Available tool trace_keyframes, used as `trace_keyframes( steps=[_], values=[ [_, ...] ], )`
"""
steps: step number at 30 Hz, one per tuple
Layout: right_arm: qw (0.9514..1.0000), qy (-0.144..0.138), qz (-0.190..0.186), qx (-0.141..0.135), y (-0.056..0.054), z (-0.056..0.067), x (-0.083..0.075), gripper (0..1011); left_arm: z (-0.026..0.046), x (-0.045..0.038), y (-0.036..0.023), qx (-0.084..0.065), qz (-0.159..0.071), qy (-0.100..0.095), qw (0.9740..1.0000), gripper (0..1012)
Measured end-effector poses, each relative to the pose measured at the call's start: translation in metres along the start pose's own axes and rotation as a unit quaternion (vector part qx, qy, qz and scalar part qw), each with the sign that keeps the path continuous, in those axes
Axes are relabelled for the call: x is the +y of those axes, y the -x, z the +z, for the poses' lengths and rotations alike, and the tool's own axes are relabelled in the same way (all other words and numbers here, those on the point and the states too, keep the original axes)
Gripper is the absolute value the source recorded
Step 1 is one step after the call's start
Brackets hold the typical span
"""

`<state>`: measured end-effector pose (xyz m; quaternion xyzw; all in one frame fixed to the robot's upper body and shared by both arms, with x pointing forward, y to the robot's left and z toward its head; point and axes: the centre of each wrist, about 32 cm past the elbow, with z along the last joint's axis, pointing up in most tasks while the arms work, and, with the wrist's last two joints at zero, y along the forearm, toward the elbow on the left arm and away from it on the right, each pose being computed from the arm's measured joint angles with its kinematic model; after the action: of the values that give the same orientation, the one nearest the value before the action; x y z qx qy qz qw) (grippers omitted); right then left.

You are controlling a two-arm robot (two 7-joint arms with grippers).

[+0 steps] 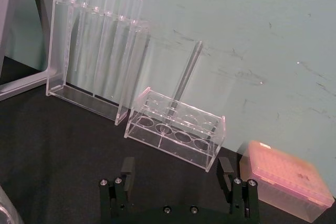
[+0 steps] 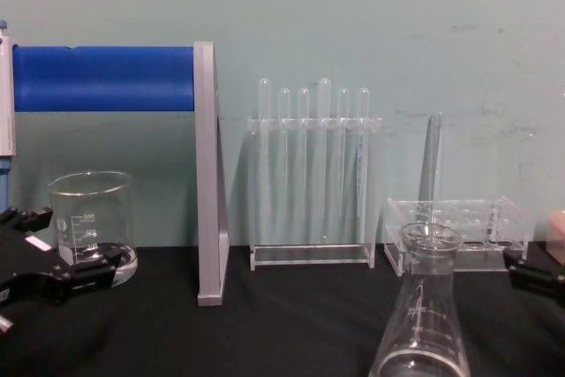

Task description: Grasp the erlenmeyer flask with one hand, shake it three times, then place it back.

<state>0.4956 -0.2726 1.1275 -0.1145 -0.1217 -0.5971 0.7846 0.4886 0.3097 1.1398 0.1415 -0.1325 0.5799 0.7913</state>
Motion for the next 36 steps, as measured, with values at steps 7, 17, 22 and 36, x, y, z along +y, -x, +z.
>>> trace_keyframes(
  steps=[7,17,22,36],
  values=[
    [1.0000,0.000,0.000,0.000,0.0000,0.0000,0.0000,1000,0.0000,0.0000,0.0000,0.000,0.000,0.000,1.0000,1001],
    [1.0000,0.000,0.000,0.000,0.0000,0.0000,0.0000,1000,0.0000,0.0000,0.0000,0.000,0.000,0.000,1.0000,1001],
    [1.0000,0.000,0.000,0.000,0.0000,0.0000,0.0000,1000,0.0000,0.0000,0.0000,0.000,0.000,0.000,1.0000,1001],
    [1.0000,0.000,0.000,0.000,0.0000,0.0000,0.0000,1000,0.0000,0.0000,0.0000,0.000,0.000,0.000,1.0000,1001]
  ],
)
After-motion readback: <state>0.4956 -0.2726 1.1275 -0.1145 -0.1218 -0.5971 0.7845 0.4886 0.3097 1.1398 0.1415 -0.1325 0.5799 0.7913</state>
